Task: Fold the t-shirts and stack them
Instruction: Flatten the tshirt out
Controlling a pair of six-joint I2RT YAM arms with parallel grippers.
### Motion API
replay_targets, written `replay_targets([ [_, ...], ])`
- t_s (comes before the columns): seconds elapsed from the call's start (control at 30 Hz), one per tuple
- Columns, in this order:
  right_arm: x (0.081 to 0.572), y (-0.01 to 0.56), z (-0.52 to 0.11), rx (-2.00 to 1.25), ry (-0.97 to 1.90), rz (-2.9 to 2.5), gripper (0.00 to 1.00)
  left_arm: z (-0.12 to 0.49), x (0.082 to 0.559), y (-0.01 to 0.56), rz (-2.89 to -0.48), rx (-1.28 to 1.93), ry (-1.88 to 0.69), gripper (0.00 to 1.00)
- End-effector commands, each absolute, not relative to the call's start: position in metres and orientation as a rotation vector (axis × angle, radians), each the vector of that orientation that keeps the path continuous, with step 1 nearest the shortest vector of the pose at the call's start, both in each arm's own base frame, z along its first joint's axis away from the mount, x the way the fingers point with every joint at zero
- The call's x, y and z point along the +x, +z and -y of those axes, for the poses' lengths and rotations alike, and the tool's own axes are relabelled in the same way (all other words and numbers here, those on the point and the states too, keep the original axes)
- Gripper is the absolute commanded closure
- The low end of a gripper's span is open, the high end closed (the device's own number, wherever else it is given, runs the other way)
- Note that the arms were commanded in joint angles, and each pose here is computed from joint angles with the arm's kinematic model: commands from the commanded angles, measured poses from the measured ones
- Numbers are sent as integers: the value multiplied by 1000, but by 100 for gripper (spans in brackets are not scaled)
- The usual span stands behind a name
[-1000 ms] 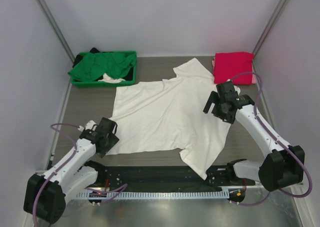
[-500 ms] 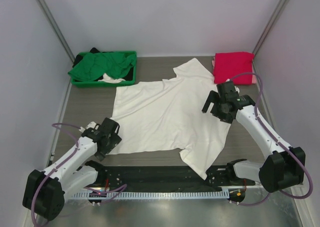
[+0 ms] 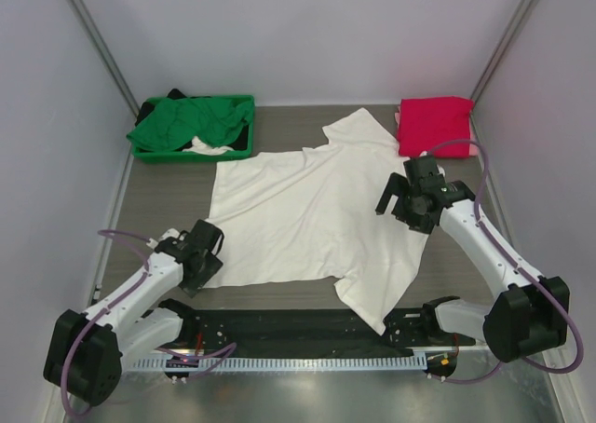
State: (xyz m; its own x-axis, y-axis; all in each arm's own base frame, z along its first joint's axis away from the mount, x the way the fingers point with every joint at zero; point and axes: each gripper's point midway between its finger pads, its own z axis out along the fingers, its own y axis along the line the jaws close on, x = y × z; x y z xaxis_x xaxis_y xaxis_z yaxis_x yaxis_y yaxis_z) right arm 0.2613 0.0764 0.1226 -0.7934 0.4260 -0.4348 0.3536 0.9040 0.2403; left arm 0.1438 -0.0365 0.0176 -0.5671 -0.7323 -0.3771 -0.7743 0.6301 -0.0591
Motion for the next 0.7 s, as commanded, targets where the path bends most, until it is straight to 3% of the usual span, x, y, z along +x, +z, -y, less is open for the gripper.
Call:
replay_targets([
  [0.0, 264, 129, -79, 552, 240, -2541, 0, 35, 146, 19, -2454, -1217, 146, 34],
  [0.17, 266, 128, -80, 549, 237, -2543, 0, 33, 150, 19, -2446, -1201, 172, 49],
  [0.2, 266, 128, -80, 550, 237, -2542, 0, 32, 151, 19, -2445, -1202, 181, 58],
  [0.37, 261, 123, -76, 546, 213, -2554, 0, 31, 156, 20, -2428, -1179, 178, 77],
  [0.4, 261, 123, -76, 553, 217, -2550, 0, 32, 157, 19, -2425, -1176, 167, 86],
  [0.5, 254, 120, -75, 588, 213, -2555, 0, 39, 157, 13, -2448, -1169, 116, 100],
  [0.67, 240, 108, -78, 652, 258, -2566, 3, 44, 170, 35, -2421, -1116, 58, 100],
])
